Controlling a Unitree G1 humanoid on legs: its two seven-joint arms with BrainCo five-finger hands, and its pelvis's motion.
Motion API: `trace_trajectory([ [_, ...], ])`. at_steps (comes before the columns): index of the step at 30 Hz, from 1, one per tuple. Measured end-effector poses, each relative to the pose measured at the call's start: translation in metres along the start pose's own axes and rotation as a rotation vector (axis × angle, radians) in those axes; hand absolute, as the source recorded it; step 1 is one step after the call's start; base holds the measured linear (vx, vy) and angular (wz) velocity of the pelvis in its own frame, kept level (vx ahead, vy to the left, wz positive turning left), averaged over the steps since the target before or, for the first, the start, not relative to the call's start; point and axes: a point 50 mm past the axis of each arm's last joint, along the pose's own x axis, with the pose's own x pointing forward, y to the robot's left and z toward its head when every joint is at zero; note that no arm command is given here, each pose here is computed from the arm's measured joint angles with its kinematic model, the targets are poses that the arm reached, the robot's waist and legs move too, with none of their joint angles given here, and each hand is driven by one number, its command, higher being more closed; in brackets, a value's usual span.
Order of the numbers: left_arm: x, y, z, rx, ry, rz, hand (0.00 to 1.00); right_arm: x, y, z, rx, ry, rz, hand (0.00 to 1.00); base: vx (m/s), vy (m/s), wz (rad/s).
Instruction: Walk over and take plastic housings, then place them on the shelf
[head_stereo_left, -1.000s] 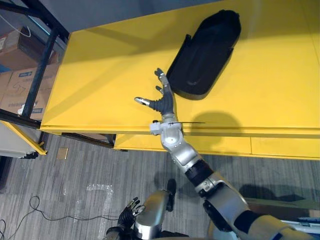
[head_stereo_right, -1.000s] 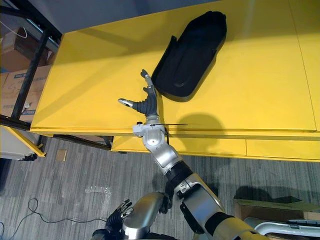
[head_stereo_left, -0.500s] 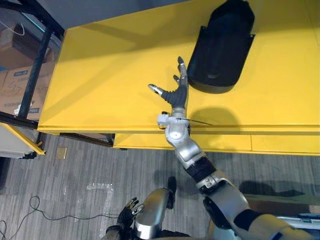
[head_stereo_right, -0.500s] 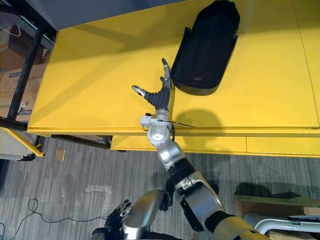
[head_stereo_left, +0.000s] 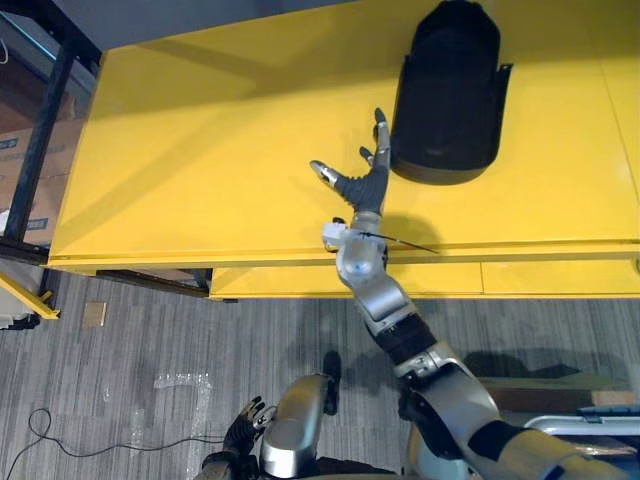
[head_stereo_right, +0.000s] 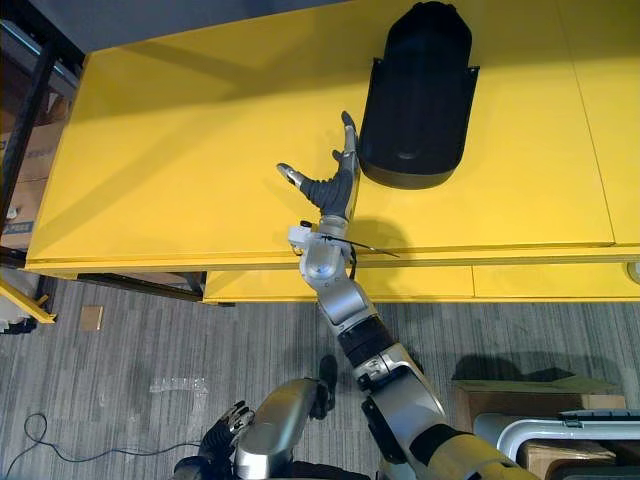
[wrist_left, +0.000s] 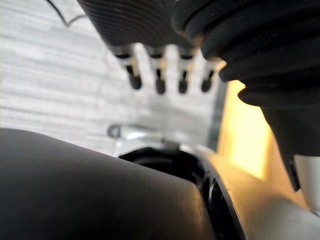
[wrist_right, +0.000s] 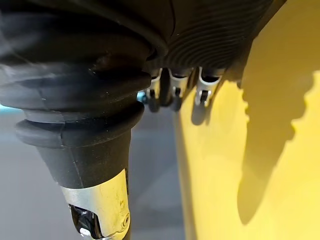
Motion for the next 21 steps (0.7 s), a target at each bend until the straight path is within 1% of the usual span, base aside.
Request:
trace_trajectory([
  [21,-0.003,0.012,-0.001,0.013,0.013,0.036,0.0,-0.002,-0.016,-0.018,-0.081,0.086,-0.075,0.0,0.01,0.005,-0.01],
])
